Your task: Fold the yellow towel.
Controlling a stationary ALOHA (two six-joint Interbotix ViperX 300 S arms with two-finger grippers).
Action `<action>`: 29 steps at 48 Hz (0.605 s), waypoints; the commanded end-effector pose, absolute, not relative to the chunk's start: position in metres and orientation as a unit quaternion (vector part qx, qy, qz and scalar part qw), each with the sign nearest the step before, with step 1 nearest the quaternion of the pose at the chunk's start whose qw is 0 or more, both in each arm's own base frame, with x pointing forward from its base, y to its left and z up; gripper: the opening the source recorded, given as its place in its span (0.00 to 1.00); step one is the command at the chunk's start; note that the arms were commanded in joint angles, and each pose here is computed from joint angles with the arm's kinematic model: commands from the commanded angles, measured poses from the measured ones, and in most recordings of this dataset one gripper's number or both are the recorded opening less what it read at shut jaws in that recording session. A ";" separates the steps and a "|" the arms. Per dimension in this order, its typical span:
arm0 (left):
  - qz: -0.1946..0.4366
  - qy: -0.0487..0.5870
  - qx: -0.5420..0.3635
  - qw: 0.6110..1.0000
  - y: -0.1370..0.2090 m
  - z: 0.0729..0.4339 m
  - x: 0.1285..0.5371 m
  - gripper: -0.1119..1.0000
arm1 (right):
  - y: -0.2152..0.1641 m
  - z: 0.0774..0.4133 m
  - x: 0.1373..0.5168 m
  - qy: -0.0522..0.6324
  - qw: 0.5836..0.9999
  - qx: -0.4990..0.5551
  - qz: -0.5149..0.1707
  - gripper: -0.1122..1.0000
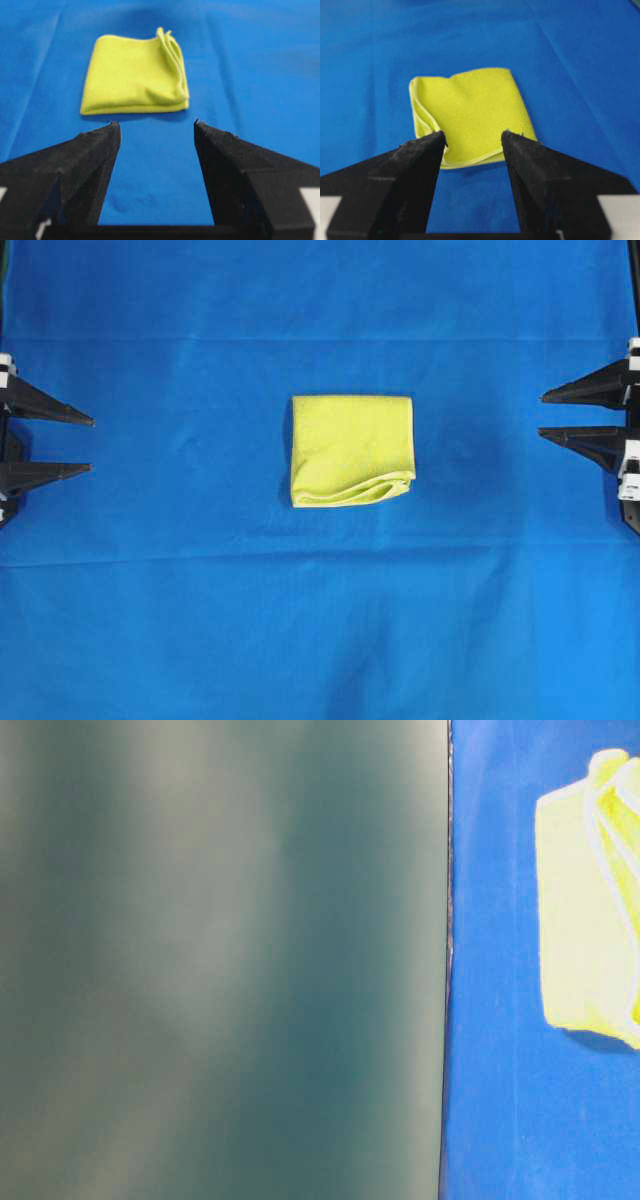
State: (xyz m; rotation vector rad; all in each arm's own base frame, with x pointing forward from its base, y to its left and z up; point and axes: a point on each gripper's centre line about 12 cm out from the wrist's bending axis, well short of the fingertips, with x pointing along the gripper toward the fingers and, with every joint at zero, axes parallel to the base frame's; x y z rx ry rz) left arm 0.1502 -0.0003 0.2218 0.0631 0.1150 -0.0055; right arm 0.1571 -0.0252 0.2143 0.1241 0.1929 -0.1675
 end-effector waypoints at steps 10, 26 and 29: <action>-0.001 0.054 0.025 0.998 0.000 0.226 0.152 0.63 | -0.026 0.218 0.160 0.093 0.990 0.062 -0.083 0.60; -0.001 0.054 0.025 0.998 0.000 0.226 0.152 0.63 | -0.026 0.218 0.160 0.093 0.990 0.062 -0.083 0.60; -0.001 0.054 0.025 0.998 0.000 0.226 0.152 0.63 | -0.026 0.218 0.160 0.093 0.990 0.063 -0.083 0.60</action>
